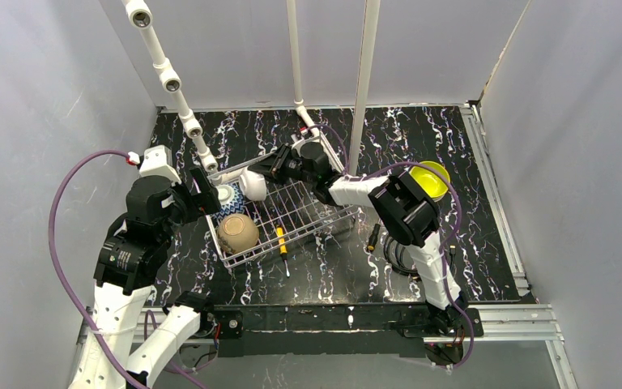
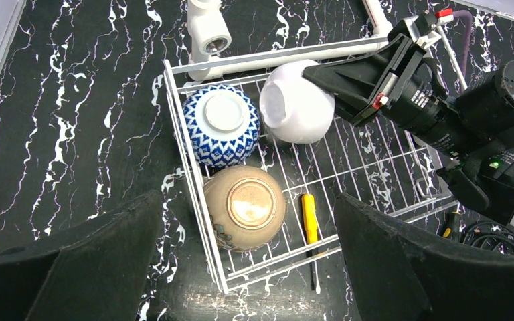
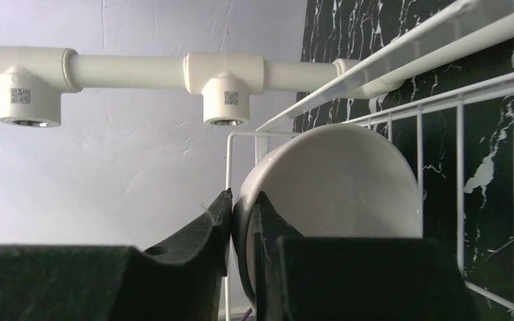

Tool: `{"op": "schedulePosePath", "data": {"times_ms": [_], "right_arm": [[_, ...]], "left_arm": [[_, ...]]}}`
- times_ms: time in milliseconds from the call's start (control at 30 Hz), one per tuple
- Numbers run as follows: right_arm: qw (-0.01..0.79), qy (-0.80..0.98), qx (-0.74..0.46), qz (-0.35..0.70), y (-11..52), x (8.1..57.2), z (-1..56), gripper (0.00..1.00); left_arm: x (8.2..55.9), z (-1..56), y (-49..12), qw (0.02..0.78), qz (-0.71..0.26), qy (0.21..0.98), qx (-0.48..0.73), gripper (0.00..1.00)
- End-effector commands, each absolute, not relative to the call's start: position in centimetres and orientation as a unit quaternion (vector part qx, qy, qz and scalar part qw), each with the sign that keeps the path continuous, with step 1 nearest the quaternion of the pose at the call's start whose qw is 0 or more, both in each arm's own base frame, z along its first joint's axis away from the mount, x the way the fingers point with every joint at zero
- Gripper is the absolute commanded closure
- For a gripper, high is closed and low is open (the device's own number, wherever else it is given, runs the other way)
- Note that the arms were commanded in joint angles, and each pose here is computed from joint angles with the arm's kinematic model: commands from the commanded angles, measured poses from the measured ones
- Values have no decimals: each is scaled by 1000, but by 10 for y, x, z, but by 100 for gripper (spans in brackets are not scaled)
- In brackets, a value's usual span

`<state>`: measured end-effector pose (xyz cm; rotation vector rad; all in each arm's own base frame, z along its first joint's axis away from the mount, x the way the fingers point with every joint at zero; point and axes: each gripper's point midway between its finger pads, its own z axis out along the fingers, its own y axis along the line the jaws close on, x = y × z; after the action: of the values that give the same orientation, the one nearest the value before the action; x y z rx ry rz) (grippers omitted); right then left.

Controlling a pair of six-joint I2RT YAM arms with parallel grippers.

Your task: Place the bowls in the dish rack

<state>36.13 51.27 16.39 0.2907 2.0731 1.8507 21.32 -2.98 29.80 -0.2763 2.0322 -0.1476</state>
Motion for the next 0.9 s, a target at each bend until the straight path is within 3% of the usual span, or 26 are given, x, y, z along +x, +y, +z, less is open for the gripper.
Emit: {"op": "schedulePosePath", "data": {"times_ms": [0, 467, 867], "right_arm": [[183, 761, 114, 612, 499, 372, 138, 76], [194, 775, 120, 590, 487, 375, 123, 66], [261, 797, 83, 539, 469, 380, 121, 55]], "left_arm": [[211, 307, -24, 525, -52, 842, -118, 2], [211, 300, -24, 519, -48, 845, -119, 2], [209, 297, -23, 517, -47, 846, -119, 2]]}}
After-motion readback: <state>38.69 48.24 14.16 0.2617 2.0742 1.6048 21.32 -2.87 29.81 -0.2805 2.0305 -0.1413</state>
